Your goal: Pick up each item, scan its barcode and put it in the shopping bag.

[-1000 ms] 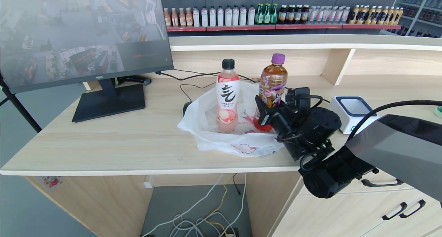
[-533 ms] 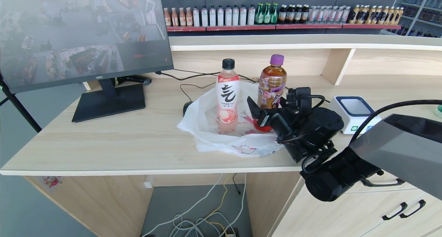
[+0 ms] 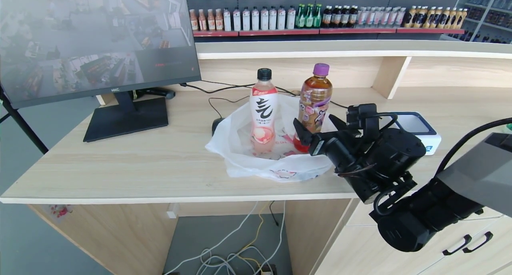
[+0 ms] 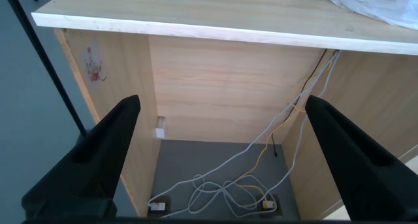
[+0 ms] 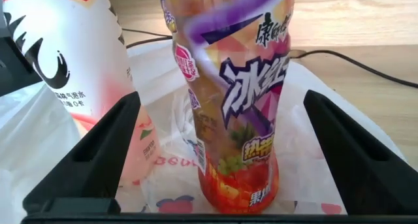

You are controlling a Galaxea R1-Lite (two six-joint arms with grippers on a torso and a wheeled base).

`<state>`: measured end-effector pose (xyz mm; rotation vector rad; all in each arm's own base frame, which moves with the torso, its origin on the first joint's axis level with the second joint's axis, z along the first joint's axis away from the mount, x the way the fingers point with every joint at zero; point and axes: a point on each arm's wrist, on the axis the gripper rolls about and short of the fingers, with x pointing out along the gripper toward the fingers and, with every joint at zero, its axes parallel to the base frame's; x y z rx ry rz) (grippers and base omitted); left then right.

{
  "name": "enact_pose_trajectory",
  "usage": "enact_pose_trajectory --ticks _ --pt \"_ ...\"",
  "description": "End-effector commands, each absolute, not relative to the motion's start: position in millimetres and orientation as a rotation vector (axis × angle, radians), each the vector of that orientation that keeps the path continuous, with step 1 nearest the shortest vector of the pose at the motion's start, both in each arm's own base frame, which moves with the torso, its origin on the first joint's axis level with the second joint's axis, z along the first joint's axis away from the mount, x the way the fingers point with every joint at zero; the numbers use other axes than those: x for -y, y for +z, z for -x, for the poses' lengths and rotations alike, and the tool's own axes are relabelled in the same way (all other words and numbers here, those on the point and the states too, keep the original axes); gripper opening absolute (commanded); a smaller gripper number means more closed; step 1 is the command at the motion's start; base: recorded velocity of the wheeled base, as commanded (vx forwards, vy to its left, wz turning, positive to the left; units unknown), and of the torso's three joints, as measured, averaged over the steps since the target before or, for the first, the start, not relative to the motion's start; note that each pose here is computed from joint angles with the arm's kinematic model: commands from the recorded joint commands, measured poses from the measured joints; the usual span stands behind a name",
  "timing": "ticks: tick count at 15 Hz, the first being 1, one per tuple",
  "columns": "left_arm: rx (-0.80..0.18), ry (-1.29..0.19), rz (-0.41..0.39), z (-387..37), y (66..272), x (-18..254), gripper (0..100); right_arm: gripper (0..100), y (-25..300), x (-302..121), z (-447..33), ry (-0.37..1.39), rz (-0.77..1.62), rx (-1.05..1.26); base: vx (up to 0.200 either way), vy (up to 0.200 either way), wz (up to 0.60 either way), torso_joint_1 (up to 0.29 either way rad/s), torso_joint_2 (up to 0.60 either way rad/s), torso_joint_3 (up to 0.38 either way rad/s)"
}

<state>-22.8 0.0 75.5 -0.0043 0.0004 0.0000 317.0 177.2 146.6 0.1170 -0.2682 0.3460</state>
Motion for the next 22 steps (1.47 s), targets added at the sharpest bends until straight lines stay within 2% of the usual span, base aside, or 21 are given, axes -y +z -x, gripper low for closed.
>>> enact_pose_trajectory --ticks 1,13,22 --pt "0.000 0.000 0.005 22.8 75.5 0.0 100 100 161.3 -174.9 -299.4 0.365 -0.128 0.290 0.000 0.000 0.00 0.000 0.00 0.000" --pt "0.000 0.000 0.005 22.8 75.5 0.0 100 100 184.4 -158.2 -212.5 0.473 -0.126 0.285 0.000 0.000 0.00 0.000 0.00 0.000" --pt "0.000 0.000 0.005 22.8 75.5 0.0 100 100 210.1 -147.7 -198.3 0.472 -0.166 0.378 0.000 0.000 0.00 0.000 0.00 0.000"
